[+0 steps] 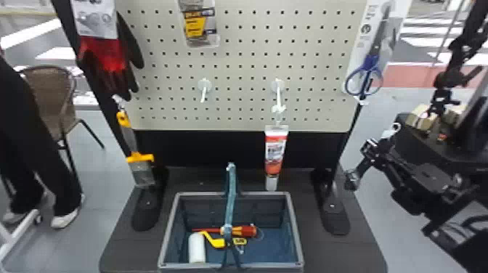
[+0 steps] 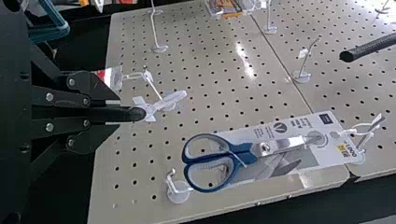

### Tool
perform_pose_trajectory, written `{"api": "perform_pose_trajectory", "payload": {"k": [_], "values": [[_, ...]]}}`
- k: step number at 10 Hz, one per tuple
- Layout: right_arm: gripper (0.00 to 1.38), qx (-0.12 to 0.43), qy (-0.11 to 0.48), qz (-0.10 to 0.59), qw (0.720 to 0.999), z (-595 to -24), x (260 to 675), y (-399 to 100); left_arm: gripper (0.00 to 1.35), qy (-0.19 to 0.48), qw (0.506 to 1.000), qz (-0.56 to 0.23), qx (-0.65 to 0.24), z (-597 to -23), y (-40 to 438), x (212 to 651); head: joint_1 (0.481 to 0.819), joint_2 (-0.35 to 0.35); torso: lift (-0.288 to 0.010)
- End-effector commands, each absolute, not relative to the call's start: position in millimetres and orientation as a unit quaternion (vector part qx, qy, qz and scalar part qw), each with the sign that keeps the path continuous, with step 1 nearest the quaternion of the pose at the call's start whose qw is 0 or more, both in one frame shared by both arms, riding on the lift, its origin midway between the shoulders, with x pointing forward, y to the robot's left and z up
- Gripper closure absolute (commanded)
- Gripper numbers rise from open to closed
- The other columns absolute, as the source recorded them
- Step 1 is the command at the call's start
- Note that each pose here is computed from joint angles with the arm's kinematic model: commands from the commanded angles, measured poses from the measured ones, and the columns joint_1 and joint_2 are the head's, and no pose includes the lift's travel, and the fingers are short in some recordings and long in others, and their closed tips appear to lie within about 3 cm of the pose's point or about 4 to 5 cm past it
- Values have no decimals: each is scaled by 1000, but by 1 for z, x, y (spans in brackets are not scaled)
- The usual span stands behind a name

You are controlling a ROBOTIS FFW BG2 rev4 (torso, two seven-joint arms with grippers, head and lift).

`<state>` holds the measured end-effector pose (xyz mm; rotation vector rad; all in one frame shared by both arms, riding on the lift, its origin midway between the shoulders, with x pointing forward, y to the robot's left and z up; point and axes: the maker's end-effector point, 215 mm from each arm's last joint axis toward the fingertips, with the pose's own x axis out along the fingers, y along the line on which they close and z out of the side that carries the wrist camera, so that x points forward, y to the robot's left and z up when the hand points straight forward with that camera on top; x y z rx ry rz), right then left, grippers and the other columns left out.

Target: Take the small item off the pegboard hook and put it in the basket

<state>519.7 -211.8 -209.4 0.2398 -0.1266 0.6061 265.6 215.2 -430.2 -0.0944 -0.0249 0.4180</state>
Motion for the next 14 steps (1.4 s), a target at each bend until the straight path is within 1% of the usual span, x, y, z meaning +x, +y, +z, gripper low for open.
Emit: {"api": "perform_pose_trajectory", "payload": {"k": [1,4,9,14], "values": [[1205,139,-60,297,943,-213,510,-200,216,-12,977,206,-48,-430,214,266,549,0,-100],[1205,182,-36,311,932,-238,502,-168,216,-11,977,206,-48,-432,214,267,549,0,-100],[1205,254,0,347,903,-281,512,-100,216,-7,979,199,-53,-433,210,270,549,0,-100],[1205,269,25,368,890,-308,533,-65,216,-7,979,198,-55,-433,208,271,549,0,-100]]}}
